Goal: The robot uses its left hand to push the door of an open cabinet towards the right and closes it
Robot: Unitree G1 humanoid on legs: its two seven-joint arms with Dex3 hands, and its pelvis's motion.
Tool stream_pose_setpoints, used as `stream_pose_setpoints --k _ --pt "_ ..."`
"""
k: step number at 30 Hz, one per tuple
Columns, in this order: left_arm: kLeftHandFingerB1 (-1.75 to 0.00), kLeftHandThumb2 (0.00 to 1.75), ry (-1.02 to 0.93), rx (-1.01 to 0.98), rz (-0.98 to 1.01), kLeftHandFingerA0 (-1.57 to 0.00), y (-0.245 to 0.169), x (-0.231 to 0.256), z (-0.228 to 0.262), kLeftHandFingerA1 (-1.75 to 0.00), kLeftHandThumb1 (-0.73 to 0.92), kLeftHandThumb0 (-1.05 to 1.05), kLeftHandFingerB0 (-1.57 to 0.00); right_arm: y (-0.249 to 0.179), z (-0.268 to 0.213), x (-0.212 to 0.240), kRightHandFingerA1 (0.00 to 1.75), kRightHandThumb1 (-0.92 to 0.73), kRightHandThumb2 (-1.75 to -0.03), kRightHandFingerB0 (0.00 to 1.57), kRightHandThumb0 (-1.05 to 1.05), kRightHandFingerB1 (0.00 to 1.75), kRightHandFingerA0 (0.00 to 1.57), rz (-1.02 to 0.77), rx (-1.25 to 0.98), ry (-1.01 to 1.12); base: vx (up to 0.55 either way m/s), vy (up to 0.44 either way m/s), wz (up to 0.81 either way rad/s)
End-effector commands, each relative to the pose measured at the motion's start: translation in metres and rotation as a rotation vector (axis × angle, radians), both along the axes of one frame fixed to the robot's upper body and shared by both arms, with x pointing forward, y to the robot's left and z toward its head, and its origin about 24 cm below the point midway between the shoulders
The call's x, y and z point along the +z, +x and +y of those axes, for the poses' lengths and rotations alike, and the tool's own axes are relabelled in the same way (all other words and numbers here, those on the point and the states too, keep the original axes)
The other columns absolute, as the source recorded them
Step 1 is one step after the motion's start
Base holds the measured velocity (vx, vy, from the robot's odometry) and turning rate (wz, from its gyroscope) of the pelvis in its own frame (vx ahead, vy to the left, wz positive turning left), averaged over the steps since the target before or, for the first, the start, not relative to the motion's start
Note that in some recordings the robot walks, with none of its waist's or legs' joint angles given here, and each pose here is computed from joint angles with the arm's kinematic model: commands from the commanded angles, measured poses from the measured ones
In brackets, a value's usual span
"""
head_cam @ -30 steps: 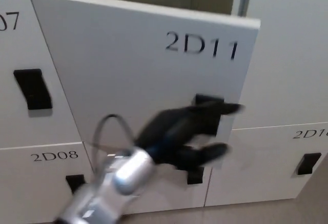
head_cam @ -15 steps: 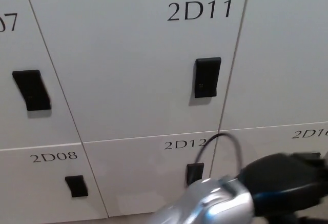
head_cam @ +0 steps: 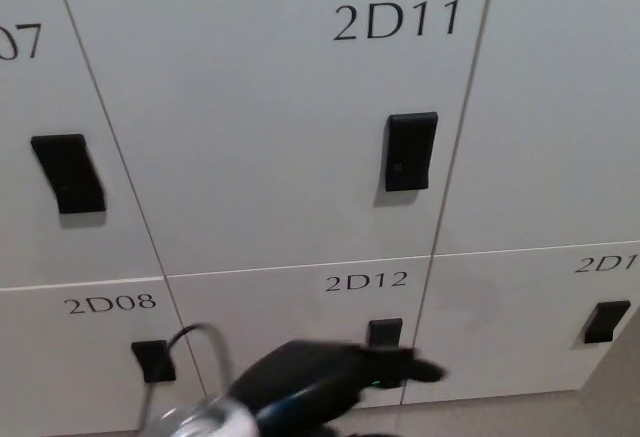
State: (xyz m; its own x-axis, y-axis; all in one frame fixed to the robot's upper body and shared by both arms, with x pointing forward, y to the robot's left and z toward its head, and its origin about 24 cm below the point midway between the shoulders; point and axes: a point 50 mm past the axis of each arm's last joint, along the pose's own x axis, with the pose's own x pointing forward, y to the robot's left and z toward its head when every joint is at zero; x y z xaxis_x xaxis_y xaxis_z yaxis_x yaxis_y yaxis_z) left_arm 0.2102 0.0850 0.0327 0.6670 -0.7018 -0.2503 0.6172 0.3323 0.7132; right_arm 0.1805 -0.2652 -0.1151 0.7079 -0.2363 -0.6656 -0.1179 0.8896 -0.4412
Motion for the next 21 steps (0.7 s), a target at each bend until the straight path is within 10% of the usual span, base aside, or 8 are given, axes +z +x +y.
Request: stream_pose_setpoints --k 1,2,3,7,8,9,10,21 --pt "-0.45 1.05 -0.148 0.433 0.233 -0.37 -0.077 -0.046 0.112 -0.51 0.74 -0.69 -0.28 -0.059 -0.012 -0.019 0.37 -0.86 -0.66 0.29 -0.49 0.33 0.34 0.142 -0.013 -0.048 0.00 0.000 0.00" --pt "-0.45 1.05 -0.147 0.486 0.250 -0.37 -0.088 -0.053 0.122 -0.51 0.74 -0.69 -0.28 -0.067 -0.012 -0.021 0.37 -0.86 -0.66 0.29 -0.49 0.33 0.34 0.162 -0.009 -0.053 0.00 0.000 0.00" --pt "-0.33 0.66 -0.138 0.585 0.267 -0.41 -0.098 -0.063 0.136 -0.34 0.84 -0.65 -0.40 -0.077 -0.013 -0.023 0.38 -0.87 -0.66 0.29 -0.48 0.33 0.33 0.187 -0.001 -0.062 0.00 0.000 0.00" --pt "-0.33 0.66 -0.123 0.841 0.311 -0.39 -0.114 -0.088 0.173 -0.35 0.84 -0.63 -0.37 -0.095 -0.016 -0.026 0.37 -0.86 -0.66 0.29 -0.46 0.33 0.32 0.217 -0.014 -0.059 0.00 0.000 0.00" --pt "-0.47 1.06 -0.085 0.929 0.367 -0.39 -0.113 -0.100 0.191 -0.55 0.69 -0.62 -0.26 -0.097 -0.016 -0.026 0.37 -0.85 -0.65 0.29 -0.45 0.34 0.32 0.209 -0.039 -0.045 0.00 0.000 0.00" --pt "-0.47 1.06 -0.061 0.988 0.407 -0.39 -0.113 -0.107 0.203 -0.55 0.69 -0.62 -0.26 -0.099 -0.015 -0.026 0.37 -0.85 -0.65 0.29 -0.45 0.34 0.32 0.203 -0.057 -0.036 0.00 0.000 0.00" --pt "-0.34 0.66 -0.028 1.022 0.436 -0.46 -0.113 -0.112 0.212 -0.37 0.85 -0.67 -0.41 -0.100 -0.014 -0.027 0.37 -0.85 -0.65 0.29 -0.45 0.33 0.32 0.199 -0.067 -0.030 0.00 0.000 0.00" --pt "-0.33 0.67 0.090 1.248 0.591 -0.43 -0.126 -0.129 0.255 -0.37 0.88 -0.72 -0.33 -0.092 -0.009 -0.027 0.37 -0.87 -0.66 0.30 -0.45 0.33 0.34 0.168 -0.079 -0.012 0.00 0.000 0.00"
